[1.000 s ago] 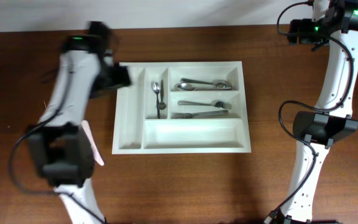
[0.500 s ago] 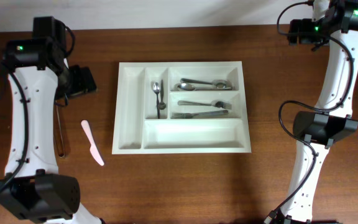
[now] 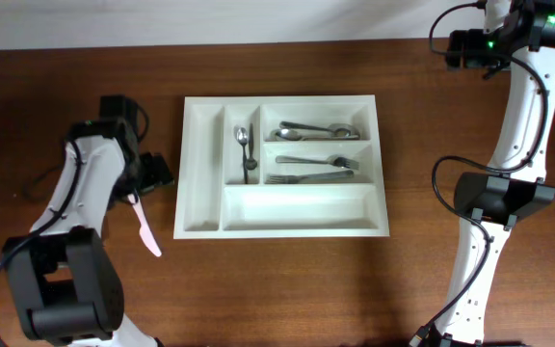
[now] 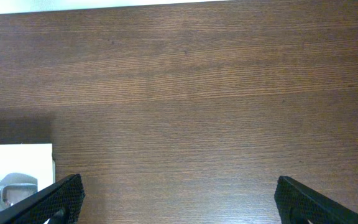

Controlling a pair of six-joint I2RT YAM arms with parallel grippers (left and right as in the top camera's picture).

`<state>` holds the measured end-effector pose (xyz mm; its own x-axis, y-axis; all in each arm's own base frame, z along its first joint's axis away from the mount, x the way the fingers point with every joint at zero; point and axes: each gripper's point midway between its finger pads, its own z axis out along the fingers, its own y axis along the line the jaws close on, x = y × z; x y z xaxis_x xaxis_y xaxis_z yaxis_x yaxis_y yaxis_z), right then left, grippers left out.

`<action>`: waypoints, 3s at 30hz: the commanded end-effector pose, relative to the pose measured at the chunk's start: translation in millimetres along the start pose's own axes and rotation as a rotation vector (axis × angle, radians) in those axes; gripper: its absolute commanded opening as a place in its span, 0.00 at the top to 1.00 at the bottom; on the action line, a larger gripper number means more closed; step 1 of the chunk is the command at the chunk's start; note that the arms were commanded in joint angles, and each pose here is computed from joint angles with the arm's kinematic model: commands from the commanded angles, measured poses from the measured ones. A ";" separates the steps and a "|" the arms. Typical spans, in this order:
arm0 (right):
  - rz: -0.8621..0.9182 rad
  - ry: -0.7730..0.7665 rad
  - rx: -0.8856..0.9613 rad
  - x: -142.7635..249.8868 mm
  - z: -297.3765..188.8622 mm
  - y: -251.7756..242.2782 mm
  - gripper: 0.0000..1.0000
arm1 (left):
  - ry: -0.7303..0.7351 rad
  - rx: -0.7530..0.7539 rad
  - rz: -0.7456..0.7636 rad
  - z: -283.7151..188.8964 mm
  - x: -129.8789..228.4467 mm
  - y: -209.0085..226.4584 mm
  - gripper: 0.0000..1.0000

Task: Pack container
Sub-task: 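Grasp the pink plastic knife with the left gripper, then lay the pink knife into the tray's bottom compartment with the left gripper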

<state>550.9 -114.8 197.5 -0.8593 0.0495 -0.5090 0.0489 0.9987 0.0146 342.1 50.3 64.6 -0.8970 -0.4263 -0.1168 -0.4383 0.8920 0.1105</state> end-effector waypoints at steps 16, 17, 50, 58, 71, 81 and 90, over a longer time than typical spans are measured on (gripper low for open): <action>0.004 -0.023 0.011 -4.9 -11.1 0.2 0.01 | -0.022 0.067 -0.094 73.4 35.3 3.5 0.81; 0.004 -0.023 0.011 -4.9 -11.1 0.2 0.01 | -0.026 0.069 -0.095 73.4 34.2 3.1 0.89; 0.004 -0.023 0.011 -4.9 -11.1 0.2 0.01 | -0.339 0.290 0.135 -70.4 -40.1 -52.5 0.98; 0.004 -0.023 0.011 -4.9 -11.1 0.2 0.01 | -0.332 0.346 0.246 -83.1 -21.9 -90.7 0.98; 0.004 -0.023 0.011 -4.9 -11.1 0.2 0.01 | -0.381 0.354 0.442 -91.1 -8.6 -124.5 0.98; 0.004 -0.023 0.011 -4.9 -11.1 0.2 0.01 | -0.415 0.461 0.754 -104.5 21.2 -169.3 0.98; 0.004 -0.023 0.011 -4.9 -11.1 0.2 0.01 | -0.535 0.483 1.365 -117.7 78.6 -221.7 0.98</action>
<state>550.8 -114.8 197.5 -0.8595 0.0491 -0.5087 0.0485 0.9987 0.0144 370.3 -173.1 132.3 -0.6437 0.5732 -0.5070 0.6583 0.7526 0.0151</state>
